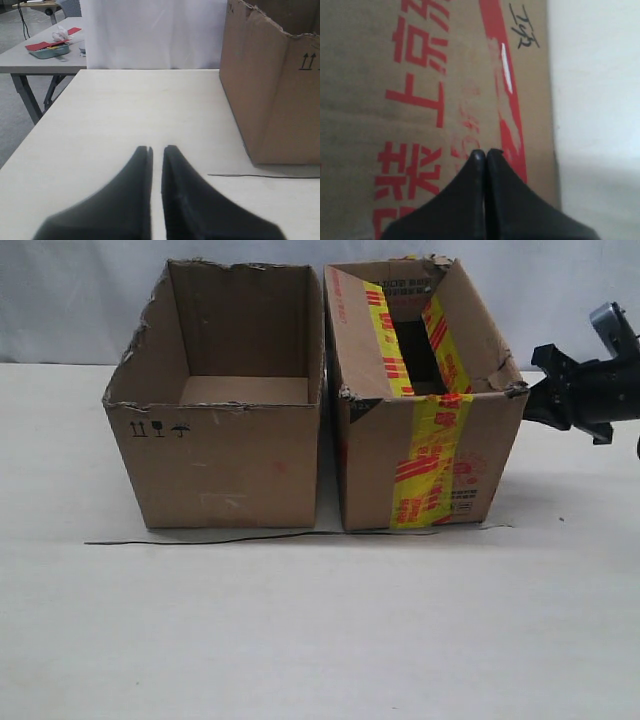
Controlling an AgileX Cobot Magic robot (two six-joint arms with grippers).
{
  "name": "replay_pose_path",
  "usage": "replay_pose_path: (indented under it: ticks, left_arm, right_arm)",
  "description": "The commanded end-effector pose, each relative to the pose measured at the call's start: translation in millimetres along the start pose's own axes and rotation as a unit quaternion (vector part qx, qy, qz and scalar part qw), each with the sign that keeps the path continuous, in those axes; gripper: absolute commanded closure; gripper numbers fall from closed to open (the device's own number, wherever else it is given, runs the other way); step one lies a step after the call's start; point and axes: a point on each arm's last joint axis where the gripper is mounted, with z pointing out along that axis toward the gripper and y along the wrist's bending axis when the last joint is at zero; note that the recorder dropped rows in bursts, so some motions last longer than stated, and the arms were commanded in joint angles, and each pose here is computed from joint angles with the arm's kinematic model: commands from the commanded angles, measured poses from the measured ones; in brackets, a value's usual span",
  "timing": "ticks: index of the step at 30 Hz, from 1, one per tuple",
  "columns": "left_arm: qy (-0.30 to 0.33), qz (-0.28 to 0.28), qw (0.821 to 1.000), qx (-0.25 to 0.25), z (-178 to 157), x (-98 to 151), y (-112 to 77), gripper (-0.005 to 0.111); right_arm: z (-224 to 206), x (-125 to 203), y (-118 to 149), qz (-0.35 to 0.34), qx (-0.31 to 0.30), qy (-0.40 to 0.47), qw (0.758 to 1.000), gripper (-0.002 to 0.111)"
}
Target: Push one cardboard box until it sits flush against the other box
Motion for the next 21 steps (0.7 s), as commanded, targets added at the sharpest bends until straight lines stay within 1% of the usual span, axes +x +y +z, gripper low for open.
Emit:
replay_pose_path:
  ticks: [1, 6, 11, 17, 21]
  left_arm:
    - [-0.008, 0.000, 1.000, 0.001, 0.1, -1.0, -0.1, 0.107]
    - [-0.008, 0.000, 1.000, 0.001, 0.1, -1.0, -0.1, 0.107]
    - [-0.008, 0.000, 1.000, 0.001, 0.1, -1.0, -0.1, 0.107]
    - [-0.008, 0.000, 1.000, 0.001, 0.1, -1.0, -0.1, 0.107]
    - [-0.008, 0.000, 1.000, 0.001, 0.1, -1.0, -0.1, 0.107]
  right_arm:
    - [8.6, 1.5, 0.9, 0.007, -0.065, 0.001, 0.998, 0.108]
    - [15.3, 5.3, -5.3, 0.021, -0.076, 0.010, 0.997, 0.108]
    - [25.6, 11.1, -14.1, 0.050, -0.100, 0.021, 0.993, 0.108]
    - [33.5, 15.0, -22.2, 0.072, -0.109, 0.024, 0.991, 0.108]
    - [38.0, 15.8, -27.0, 0.075, -0.114, 0.017, 0.990, 0.108]
